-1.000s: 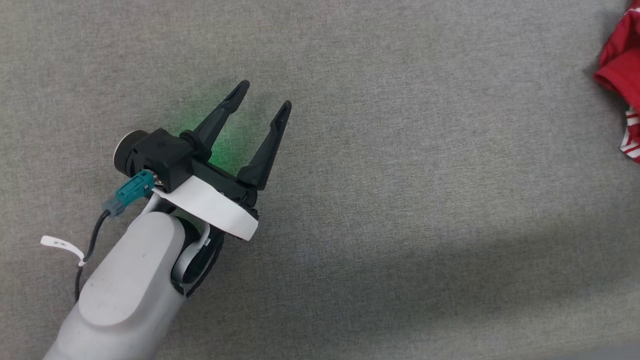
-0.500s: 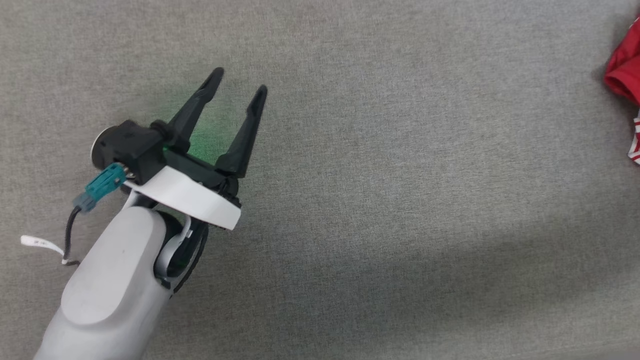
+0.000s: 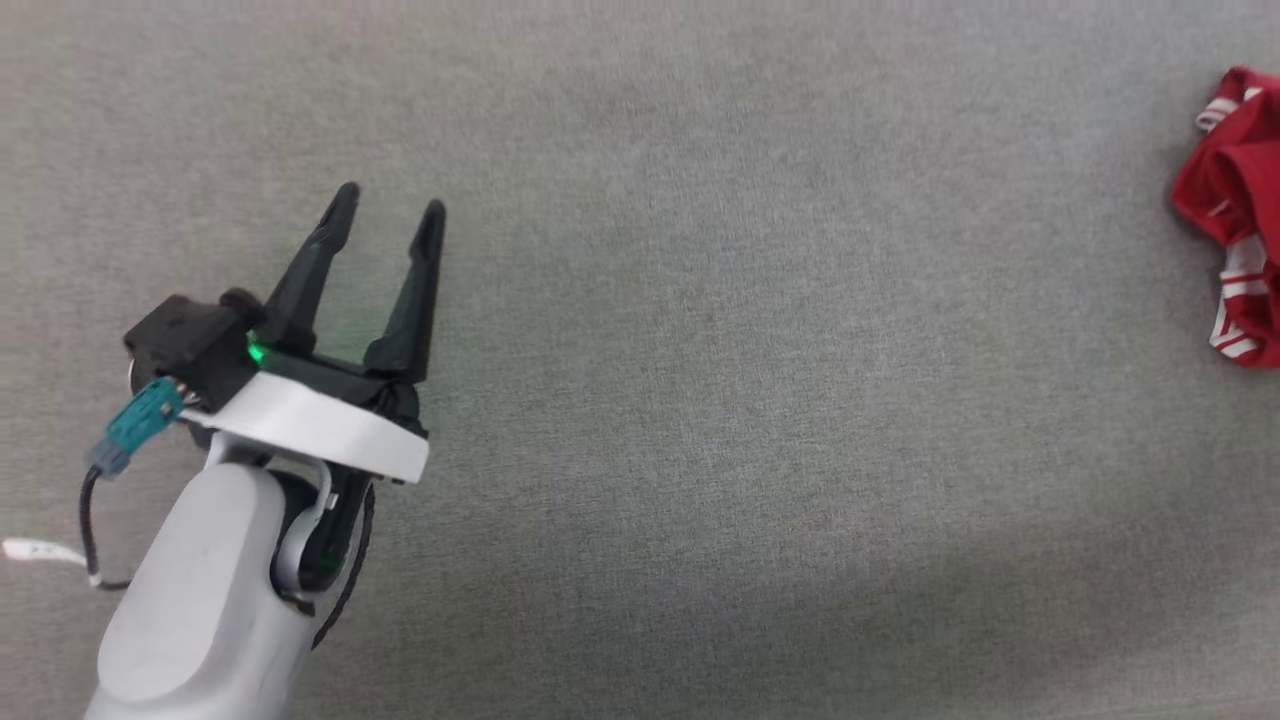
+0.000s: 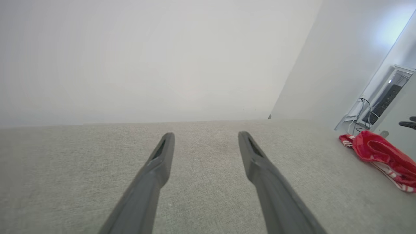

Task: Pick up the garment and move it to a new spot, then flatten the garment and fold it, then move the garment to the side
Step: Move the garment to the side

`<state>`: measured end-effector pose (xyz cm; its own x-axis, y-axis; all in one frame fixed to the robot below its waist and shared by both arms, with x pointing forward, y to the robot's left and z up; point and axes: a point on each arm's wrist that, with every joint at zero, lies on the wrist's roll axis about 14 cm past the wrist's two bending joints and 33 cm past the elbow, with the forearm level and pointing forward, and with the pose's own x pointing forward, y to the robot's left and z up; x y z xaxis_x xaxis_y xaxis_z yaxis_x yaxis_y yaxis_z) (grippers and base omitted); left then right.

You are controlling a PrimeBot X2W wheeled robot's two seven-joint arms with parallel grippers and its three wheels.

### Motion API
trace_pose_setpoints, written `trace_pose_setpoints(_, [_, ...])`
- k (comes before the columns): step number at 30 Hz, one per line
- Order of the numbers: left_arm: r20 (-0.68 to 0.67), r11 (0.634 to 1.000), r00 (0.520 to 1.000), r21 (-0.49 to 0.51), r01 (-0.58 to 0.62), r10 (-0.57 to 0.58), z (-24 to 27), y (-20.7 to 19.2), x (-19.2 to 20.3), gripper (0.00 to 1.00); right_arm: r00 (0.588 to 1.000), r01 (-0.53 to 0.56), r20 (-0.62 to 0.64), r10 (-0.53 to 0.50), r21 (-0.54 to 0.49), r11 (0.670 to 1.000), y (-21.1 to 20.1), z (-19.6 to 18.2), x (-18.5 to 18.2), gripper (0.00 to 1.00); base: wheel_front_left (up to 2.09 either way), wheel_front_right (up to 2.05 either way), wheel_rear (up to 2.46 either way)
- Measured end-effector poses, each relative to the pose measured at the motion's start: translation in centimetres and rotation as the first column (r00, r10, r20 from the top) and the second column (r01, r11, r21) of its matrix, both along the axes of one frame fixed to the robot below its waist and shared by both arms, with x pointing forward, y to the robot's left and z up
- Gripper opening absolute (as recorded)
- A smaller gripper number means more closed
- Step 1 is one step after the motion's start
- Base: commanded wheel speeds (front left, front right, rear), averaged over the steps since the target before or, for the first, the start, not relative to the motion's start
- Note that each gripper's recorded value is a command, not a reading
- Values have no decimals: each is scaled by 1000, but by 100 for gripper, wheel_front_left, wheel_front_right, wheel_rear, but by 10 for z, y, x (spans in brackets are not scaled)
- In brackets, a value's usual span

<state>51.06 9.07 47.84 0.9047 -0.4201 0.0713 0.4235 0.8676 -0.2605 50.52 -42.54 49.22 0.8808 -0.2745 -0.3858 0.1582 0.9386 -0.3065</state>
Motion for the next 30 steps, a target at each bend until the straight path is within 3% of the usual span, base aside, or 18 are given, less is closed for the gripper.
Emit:
trace_pose_setpoints(14, [69, 979, 977, 17, -202, 201, 36, 66, -39, 100, 957, -225, 211, 200, 103, 969, 85, 21, -4, 100, 0, 0, 0])
trace_pose_setpoints(30, [88, 903, 904, 65, -424, 418, 44, 144, -118, 100, 864, -391, 410, 292, 182, 902, 162, 35, -38, 100, 0, 0, 0])
